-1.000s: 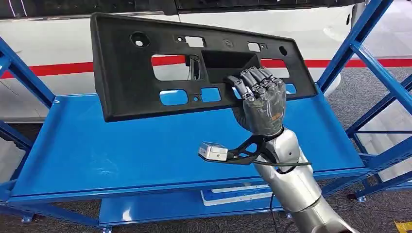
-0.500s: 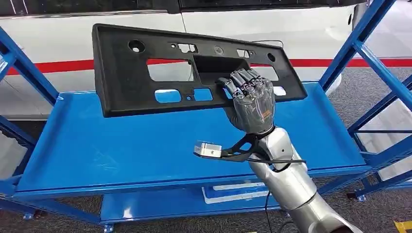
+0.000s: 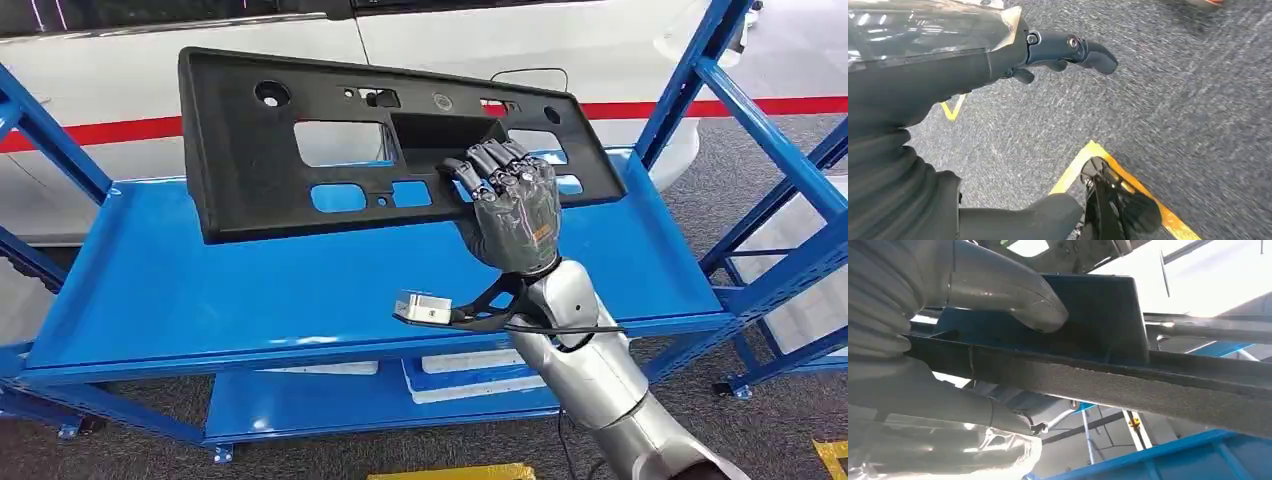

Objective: Take the parts from the cabinet and place them on the table.

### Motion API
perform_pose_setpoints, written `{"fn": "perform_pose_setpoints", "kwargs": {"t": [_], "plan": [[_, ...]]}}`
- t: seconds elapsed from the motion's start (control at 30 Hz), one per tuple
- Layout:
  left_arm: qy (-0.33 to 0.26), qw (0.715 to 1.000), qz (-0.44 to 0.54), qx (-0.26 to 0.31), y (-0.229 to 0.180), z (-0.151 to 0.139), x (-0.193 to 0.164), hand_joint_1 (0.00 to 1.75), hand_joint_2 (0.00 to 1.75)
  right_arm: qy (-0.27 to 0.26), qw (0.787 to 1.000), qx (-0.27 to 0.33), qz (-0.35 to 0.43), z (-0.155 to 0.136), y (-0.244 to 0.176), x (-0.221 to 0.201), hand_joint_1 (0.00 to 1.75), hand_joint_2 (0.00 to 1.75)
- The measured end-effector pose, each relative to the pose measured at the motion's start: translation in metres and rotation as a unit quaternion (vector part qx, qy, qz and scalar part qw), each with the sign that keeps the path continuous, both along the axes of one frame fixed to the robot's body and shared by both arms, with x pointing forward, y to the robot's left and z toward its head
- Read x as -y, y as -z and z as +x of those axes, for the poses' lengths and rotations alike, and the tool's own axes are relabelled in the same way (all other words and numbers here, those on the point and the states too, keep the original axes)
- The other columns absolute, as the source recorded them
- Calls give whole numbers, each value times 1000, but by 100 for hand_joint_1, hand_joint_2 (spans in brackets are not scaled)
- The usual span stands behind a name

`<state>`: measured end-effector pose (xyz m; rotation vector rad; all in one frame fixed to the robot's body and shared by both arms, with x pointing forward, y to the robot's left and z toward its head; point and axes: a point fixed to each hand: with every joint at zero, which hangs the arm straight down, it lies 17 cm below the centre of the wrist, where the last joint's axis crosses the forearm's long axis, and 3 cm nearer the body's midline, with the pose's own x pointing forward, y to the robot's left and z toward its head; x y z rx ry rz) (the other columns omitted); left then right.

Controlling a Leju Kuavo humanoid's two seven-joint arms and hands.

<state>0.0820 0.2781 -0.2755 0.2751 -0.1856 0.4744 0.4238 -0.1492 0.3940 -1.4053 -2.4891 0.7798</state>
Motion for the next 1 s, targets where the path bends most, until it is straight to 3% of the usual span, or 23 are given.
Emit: {"fn": "perform_pose_setpoints", "kwargs": {"t": [1.0], "plan": [[5, 1000, -18, 16, 0, 5, 6, 0, 175, 4, 1000, -2, 0, 0, -2, 4, 175, 175]]}}
